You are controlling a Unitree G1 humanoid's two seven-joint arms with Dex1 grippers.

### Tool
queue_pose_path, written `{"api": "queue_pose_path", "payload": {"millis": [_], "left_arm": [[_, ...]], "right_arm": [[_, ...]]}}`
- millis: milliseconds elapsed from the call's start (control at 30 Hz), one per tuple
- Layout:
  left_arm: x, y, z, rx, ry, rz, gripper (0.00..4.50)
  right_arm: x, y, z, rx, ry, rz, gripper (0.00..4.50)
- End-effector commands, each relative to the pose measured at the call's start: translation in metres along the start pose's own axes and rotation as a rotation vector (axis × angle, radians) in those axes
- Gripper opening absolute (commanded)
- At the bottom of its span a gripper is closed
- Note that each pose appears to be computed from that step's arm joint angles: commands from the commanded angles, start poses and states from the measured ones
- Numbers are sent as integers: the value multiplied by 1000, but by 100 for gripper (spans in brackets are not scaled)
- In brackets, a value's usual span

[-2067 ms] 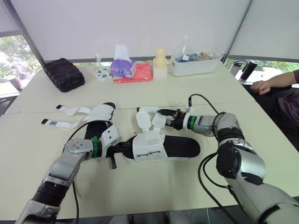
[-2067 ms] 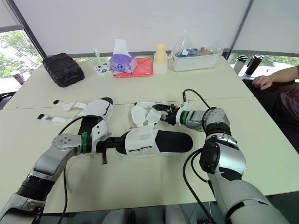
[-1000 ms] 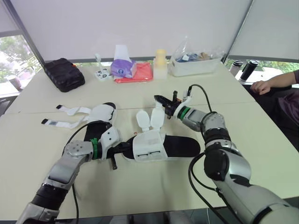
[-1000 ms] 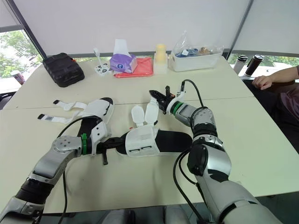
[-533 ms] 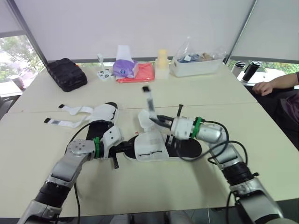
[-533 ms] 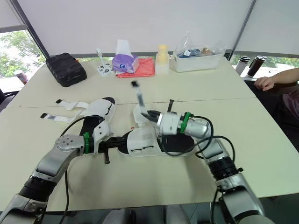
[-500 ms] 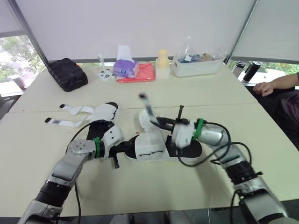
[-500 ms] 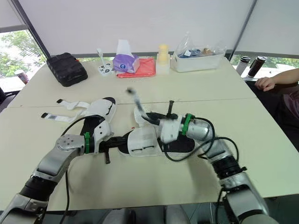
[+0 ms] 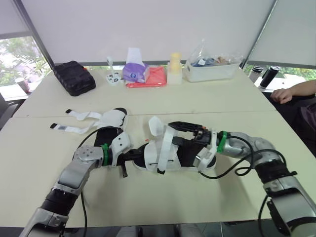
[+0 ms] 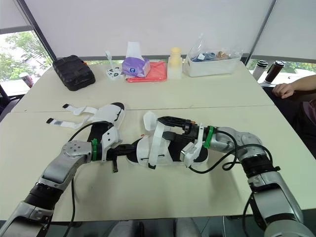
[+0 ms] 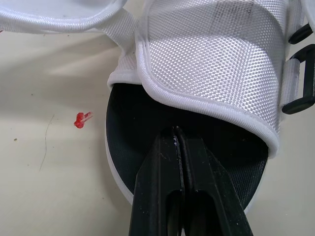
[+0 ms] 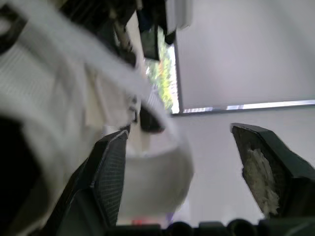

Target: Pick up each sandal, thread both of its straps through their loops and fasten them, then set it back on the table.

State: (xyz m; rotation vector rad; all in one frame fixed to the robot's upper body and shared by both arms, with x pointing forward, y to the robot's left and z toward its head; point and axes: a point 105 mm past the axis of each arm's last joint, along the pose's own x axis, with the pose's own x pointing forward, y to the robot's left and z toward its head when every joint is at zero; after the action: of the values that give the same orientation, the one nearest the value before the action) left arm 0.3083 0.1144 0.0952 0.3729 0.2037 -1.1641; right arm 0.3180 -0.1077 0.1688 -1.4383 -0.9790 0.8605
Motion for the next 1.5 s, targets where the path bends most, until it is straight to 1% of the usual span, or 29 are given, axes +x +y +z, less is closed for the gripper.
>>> {"api": "queue_pose_path", "payload": {"millis": [33,67,133,167,233,300,367,400,433,500,600,700,833,1100,1167,1300,1467,1500], "left_arm": [[4,-10,-12,-19,39,-38,0],[4,-10,-12,-20,39,-39,0],[4,-12,-13,-19,40,-43,0],[5,-11,-13,-19,41,-45,0],[5,-11,-12,-18,41,-48,0],[5,-10,-12,-16,43,-56,0],[6,-12,-13,-11,47,-74,0],[7,-12,-12,-9,49,-84,0],[7,-13,-12,-7,49,-91,0],[10,-11,-11,-1,46,-98,0],[13,-8,-8,7,41,-101,0],[15,-7,-7,11,37,-105,0],[14,-7,-6,15,33,-100,0],[11,-9,-7,2,30,-83,0],[11,-9,-8,-1,29,-78,0],[11,-10,-8,-5,29,-72,0],[13,-10,-8,-8,26,-67,0],[14,-10,-8,-8,25,-67,0]], "right_arm": [[-29,-13,-21,140,175,-76,342],[-38,-11,-21,187,209,-70,342],[-51,-11,-24,371,290,-100,342],[-57,-14,-24,534,324,-133,342],[-63,-22,-16,851,324,-185,342],[-64,-39,-6,1178,280,-257,342],[-55,-56,14,1461,174,-264,342],[-49,-61,29,1585,118,-214,342],[-45,-63,41,1661,82,-164,342],[-38,-56,67,1773,48,-14,342],[-30,-37,88,1843,71,121,342],[-25,-15,90,1860,117,139,342],[-21,11,84,1907,179,127,342],[-5,21,77,1931,170,115,342],[0,20,79,1944,151,121,342],[8,17,93,1994,82,172,342],[18,24,94,2019,96,180,342],[20,25,93,2021,104,173,292]]}}
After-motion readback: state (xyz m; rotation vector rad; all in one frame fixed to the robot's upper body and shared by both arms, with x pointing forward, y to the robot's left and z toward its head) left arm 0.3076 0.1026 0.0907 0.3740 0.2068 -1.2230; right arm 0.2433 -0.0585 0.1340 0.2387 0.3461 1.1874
